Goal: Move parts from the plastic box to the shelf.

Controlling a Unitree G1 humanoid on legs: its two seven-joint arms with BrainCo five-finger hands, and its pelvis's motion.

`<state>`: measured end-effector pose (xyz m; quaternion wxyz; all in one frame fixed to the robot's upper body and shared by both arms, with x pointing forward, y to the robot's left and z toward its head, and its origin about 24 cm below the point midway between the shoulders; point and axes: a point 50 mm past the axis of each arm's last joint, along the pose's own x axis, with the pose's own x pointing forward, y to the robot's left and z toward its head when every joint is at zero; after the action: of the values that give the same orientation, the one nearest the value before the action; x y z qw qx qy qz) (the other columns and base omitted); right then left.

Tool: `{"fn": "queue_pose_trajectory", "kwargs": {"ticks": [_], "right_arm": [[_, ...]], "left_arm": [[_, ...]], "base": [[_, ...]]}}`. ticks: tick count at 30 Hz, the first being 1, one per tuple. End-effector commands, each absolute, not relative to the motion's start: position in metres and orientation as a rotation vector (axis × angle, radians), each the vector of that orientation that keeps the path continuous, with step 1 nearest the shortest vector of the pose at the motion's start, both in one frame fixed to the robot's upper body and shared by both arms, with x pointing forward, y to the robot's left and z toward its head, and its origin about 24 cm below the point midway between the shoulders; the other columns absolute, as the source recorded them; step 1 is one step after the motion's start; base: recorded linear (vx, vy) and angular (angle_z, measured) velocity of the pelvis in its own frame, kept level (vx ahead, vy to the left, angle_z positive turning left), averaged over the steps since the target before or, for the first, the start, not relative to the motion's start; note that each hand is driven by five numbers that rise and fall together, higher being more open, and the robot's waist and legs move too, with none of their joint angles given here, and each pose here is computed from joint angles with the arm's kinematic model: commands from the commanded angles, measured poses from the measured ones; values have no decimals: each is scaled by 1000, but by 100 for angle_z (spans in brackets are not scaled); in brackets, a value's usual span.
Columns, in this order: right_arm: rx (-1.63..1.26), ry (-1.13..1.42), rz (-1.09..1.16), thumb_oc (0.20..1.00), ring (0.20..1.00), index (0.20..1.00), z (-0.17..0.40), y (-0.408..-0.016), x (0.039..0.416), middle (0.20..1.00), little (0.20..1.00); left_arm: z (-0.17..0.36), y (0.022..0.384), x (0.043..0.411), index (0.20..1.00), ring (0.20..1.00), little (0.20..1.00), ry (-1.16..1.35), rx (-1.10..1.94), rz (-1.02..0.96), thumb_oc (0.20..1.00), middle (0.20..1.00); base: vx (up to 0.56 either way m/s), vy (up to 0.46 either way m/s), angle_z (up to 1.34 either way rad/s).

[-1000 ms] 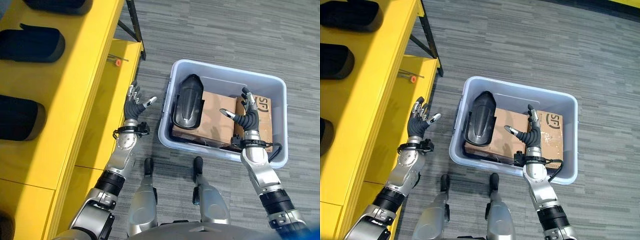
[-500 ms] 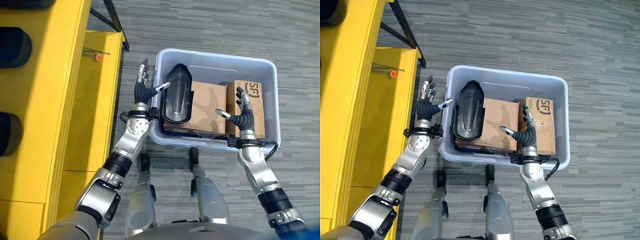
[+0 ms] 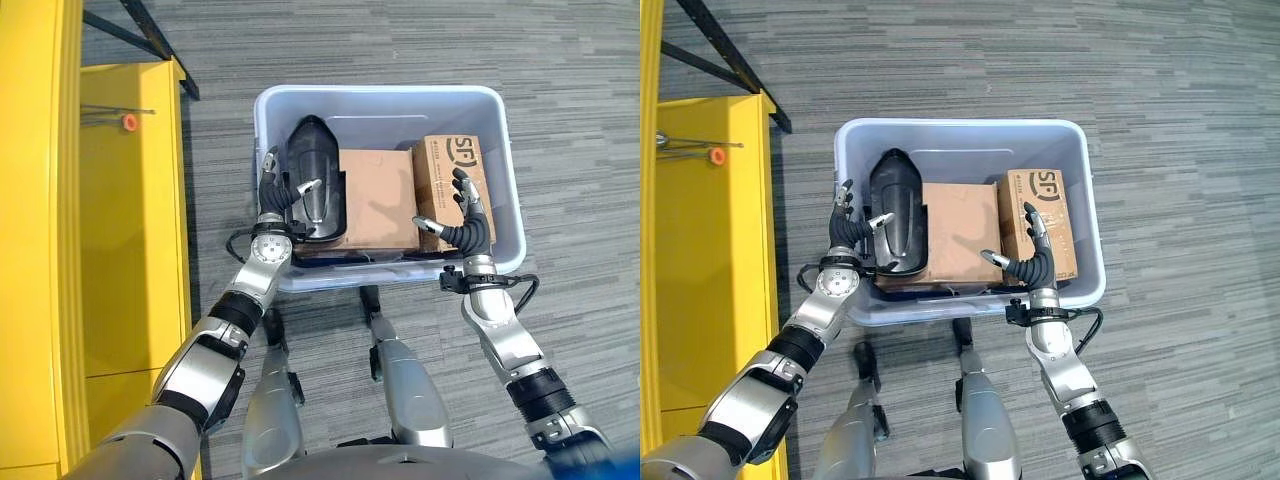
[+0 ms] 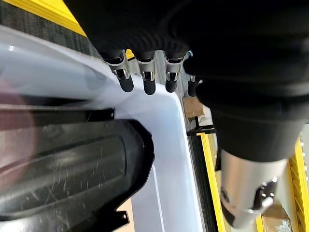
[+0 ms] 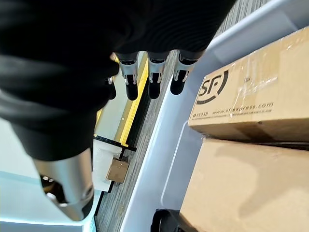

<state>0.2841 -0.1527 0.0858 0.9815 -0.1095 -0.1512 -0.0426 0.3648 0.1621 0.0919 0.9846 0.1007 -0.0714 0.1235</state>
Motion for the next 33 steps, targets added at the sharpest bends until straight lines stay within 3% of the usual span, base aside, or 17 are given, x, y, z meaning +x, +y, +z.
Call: {"fn": "queue_pose_trajectory", "kwargs": {"ticks": [1, 19, 33], "right_arm": [[-186, -493, -116, 1000, 1000, 1000, 125, -158, 293, 1000, 1000], [-161, -520, -68, 1000, 1000, 1000, 127, -149, 292, 1000, 1000], [-91, -545, 21, 1000, 1000, 1000, 128, -144, 276, 1000, 1000]], "left_arm": [[131, 167, 381, 1000, 1000, 1000, -262, 240, 275, 1000, 1000], [136, 179, 389, 1000, 1000, 1000, -243, 323, 328, 1000, 1000], [163, 268, 396, 1000, 1000, 1000, -84, 199, 647, 1000, 1000]], "base": [[13, -7, -26], [19, -3, -9], [32, 14, -16]]}}
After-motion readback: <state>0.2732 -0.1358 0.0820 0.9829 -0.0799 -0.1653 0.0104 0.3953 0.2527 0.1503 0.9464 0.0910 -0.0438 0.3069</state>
